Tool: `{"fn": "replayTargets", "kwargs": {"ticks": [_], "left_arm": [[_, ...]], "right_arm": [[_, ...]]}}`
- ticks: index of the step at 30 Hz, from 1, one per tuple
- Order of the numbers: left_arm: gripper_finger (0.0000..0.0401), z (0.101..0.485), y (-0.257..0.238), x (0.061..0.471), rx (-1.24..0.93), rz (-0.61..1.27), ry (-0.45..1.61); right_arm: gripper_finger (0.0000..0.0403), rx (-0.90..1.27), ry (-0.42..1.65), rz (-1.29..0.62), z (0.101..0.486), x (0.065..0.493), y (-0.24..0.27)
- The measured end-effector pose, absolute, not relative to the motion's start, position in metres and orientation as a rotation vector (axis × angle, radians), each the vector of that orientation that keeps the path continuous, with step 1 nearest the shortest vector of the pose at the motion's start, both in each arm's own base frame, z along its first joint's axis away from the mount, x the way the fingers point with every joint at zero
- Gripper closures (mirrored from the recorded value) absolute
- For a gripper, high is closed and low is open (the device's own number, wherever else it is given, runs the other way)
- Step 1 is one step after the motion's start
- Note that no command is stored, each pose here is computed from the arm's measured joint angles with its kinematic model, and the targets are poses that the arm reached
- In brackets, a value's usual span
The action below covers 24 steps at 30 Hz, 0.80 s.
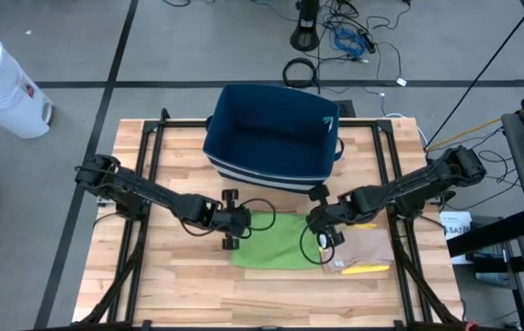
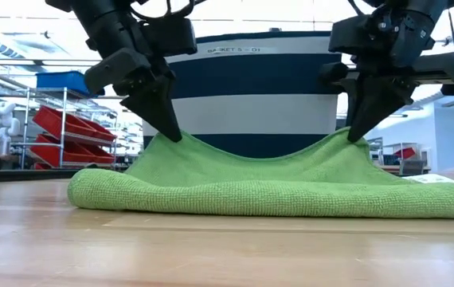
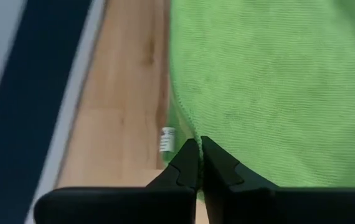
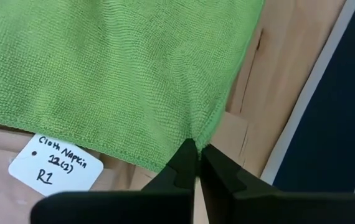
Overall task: Fold towel
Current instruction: Fold the green towel
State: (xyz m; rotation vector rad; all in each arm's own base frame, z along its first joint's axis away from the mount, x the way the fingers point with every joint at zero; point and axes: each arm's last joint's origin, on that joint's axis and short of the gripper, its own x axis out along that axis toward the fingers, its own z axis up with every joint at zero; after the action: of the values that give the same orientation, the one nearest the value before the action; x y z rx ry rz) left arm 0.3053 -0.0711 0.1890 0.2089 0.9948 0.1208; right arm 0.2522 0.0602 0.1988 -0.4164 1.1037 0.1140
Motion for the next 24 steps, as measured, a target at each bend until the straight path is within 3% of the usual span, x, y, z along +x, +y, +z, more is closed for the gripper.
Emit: {"fn": "replayTargets", "kwargs": {"ticks": [8,17,24], "left_arm": [[0.0386,0.1883,-0.0761,0.3046,0.151,0.011,1.014],[0.0313,0.1881,-0.0759,0.3027,0.166,0.13,1.006],[0.0291,0.1883,-0.0754,0.3025,0.168,0.159,1.001]], "right_arm": [[0.0362,-0.378,1.132,0.08,0.1977,0.2501,0.0587],[0.0269,-0.368,1.153,-0.035,0.1971,0.2475,0.0555],[0.0253,-0.332,1.159,-0.025,0.1966,0.2452,0.0616]]}}
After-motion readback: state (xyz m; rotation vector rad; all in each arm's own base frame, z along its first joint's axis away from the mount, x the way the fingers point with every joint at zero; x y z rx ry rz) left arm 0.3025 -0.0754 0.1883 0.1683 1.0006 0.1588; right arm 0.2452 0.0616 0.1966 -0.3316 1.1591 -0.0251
